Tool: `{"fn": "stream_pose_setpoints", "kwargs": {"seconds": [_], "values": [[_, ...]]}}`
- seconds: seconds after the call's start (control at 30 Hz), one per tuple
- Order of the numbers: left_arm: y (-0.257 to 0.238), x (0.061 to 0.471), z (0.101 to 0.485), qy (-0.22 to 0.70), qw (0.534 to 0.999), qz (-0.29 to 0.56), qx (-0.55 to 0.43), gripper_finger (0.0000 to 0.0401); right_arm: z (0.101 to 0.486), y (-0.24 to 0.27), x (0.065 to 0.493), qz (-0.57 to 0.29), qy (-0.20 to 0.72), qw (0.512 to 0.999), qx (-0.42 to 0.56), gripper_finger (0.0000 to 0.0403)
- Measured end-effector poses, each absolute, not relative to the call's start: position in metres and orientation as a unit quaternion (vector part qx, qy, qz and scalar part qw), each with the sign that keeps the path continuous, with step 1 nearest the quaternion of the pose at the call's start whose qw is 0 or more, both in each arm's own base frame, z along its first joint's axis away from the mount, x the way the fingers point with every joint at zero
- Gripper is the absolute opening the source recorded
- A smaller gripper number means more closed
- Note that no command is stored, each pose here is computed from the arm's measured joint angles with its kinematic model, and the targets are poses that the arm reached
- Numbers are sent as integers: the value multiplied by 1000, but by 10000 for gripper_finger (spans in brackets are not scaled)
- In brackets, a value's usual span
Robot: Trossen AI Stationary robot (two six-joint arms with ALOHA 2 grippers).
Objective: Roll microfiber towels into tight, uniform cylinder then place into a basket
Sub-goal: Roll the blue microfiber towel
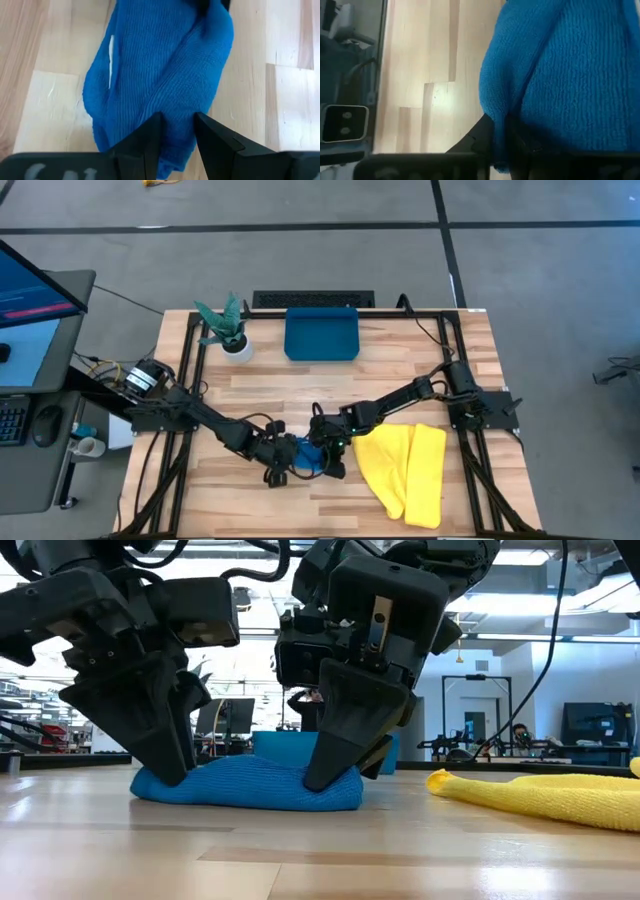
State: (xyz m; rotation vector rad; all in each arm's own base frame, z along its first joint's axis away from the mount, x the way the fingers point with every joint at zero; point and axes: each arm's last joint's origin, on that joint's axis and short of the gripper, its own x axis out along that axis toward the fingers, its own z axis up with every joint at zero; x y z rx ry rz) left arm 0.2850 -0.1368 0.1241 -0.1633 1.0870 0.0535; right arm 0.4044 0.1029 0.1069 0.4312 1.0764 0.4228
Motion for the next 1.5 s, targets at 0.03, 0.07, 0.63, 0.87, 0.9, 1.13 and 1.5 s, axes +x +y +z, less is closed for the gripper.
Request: {"fn": "stream_pose_setpoints", "kwargs": {"seconds": [0.03,0.07,0.63,0.87,0.9,1.13,1.5], "values": [[-137,285,124,517,851,29,-82,113,107,104,405,194,501,821,195,73],[-137,285,124,518,850,31,-87,113,107,106,405,189,498,825,189,81],[-137,285,122,512,849,55,-123,113,136,87,390,193,537,798,195,143],[-137,285,122,508,848,64,-135,113,174,102,358,151,522,835,90,135],[-137,285,122,508,848,66,-137,113,177,107,354,154,512,842,71,135],[-137,286,122,506,848,68,-140,113,172,147,336,233,383,893,-32,134],[-137,286,122,506,847,72,-147,113,146,153,345,243,345,903,-84,121]]}}
